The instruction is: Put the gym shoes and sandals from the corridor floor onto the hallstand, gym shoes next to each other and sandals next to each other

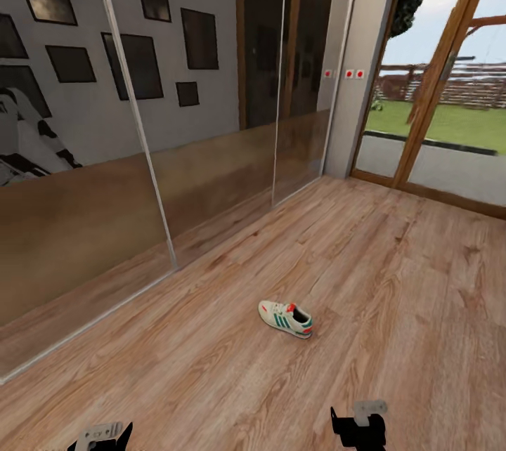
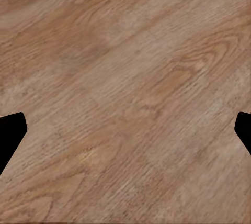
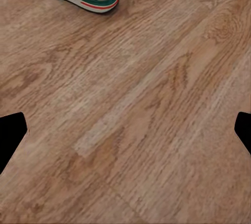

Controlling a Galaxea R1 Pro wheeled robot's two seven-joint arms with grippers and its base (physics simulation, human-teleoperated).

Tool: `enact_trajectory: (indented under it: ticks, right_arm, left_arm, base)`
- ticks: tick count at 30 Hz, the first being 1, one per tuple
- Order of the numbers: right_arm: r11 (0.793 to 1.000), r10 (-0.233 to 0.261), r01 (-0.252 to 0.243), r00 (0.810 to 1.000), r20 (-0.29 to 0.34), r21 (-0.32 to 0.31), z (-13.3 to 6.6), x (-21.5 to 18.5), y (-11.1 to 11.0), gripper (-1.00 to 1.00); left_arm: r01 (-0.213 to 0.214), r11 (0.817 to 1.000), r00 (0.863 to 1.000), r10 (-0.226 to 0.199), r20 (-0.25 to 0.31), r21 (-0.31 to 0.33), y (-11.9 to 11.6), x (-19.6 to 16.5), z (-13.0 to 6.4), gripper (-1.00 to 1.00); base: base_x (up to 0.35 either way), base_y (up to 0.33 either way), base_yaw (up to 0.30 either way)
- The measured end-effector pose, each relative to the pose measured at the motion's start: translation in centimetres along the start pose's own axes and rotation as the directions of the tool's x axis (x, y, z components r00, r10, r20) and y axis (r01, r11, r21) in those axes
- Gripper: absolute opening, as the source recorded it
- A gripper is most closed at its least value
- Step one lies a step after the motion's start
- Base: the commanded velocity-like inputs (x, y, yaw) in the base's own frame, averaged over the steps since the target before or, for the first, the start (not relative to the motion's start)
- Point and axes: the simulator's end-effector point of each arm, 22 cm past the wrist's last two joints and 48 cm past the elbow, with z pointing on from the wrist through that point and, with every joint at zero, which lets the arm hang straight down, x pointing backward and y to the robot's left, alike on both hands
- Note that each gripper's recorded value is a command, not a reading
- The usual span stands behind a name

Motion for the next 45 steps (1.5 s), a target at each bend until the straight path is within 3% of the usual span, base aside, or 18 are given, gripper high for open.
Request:
enact_trajectory:
  ticks: [45]
  right_arm:
    - [1.000, 0.000, 0.000, 1.000, -0.001, 0.000, 0.01, 0.02, 0.00, 1.00]
  left_arm:
    - [0.000, 1.000, 1.000, 0.000, 0.001, -0.001, 0.06, -0.05, 0.01, 1.00]
  base:
    - [0.008, -0.005, 0.279]
